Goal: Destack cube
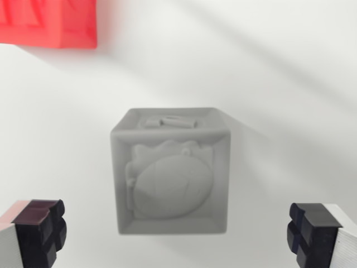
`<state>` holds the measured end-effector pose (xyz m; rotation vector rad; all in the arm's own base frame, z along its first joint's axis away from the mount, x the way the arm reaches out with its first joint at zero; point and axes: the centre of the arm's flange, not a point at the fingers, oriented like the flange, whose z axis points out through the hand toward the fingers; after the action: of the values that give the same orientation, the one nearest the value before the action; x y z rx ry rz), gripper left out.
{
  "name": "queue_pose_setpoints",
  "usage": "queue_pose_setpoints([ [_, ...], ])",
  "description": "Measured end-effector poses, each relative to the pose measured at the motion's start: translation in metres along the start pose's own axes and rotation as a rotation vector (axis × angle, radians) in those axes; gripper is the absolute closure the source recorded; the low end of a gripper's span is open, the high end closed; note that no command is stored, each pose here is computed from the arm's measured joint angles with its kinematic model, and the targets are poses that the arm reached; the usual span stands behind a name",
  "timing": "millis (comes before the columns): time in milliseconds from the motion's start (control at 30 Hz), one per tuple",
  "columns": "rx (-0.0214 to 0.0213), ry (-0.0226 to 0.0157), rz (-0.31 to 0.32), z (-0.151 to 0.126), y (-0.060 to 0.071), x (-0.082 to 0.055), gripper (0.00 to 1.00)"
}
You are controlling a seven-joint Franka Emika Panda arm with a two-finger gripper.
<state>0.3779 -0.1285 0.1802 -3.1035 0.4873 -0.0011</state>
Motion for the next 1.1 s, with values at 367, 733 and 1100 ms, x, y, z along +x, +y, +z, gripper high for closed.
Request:
queue_pose_setpoints([
  [367,0.0011,0.0028,-0.002,-0.043,-0.001,0.001,0.00],
  [733,0.0034,0.0028,0.001,-0.091,0.000,-0.001,0.00],
  [1100,0.0055,0.0019,0.001,-0.134,0.000,-0.001,0.00],
])
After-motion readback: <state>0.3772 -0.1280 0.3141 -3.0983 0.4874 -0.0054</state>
